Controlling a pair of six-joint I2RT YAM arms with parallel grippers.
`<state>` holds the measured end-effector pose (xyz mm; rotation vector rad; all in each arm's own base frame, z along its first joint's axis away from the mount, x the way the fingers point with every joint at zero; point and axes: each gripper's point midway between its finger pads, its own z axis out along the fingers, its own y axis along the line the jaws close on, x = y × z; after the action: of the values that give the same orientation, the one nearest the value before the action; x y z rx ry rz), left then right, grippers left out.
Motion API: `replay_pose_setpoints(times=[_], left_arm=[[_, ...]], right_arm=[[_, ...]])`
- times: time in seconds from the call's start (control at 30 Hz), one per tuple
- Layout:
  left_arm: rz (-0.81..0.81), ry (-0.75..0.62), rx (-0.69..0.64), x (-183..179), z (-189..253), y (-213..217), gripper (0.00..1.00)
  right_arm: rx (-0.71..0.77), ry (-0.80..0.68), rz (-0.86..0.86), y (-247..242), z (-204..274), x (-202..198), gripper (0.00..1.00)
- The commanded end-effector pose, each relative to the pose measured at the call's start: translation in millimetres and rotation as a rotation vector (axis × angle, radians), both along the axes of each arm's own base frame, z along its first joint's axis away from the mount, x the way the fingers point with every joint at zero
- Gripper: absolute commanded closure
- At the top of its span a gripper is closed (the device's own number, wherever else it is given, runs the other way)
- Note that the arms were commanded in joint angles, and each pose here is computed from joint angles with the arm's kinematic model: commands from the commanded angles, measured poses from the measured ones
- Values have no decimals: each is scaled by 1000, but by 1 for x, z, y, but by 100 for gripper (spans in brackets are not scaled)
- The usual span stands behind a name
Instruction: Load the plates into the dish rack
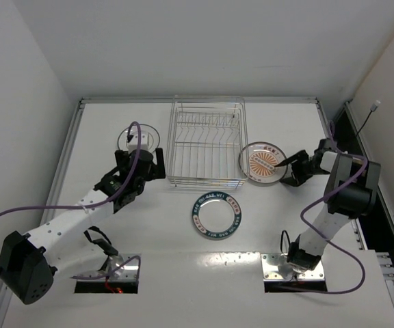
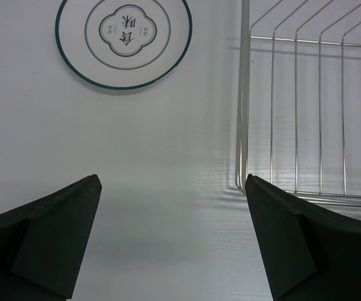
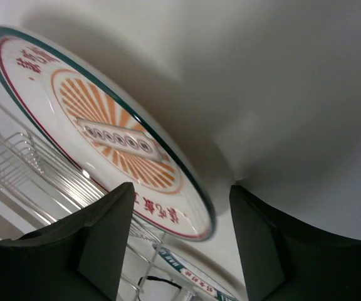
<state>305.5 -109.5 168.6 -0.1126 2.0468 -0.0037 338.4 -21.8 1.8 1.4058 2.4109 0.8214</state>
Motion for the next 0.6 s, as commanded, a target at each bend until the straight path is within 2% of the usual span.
replay_pose_setpoints(times=[0.0, 0.07, 0.13, 0.17, 0.2, 0.23, 0.3, 0.4, 0.43, 0.5, 0.57], left_arm=[[-5, -41, -24, 8, 19, -4, 0], [-5, -28, -16, 11, 16, -6, 0], [-5, -35, -21, 12, 20, -7, 0], [-5, -28, -16, 11, 18, -6, 0], [-5, -28, -16, 11, 18, -6, 0], [-5, -28, -16, 11, 18, -6, 0], [3, -30, -12, 11, 18, -4, 0], [3, -30, -12, 11, 18, -4, 0], [3, -30, -12, 11, 18, -4, 0], [3, -30, -12, 11, 18, -4, 0], [12, -26, -2, 12, 16, -3, 0]], right_arm=[[-38, -5, 17, 3, -4, 26, 42], [-31, 14, 31, 6, -9, 34, 46], [-8, 28, 50, 12, -17, 36, 60], [21, 29, 62, 20, -19, 39, 69], [49, 34, 85, 24, -28, 37, 92], [49, 34, 86, 24, -28, 37, 99], [29, 33, 69, 22, -25, 36, 100], [-97, -3, 53, 6, 2, 33, 100], [-168, -15, 28, -9, 12, 35, 100], [-311, -101, 21, -28, 64, 40, 100], [-525, -131, -38, -57, 104, 40, 100]])
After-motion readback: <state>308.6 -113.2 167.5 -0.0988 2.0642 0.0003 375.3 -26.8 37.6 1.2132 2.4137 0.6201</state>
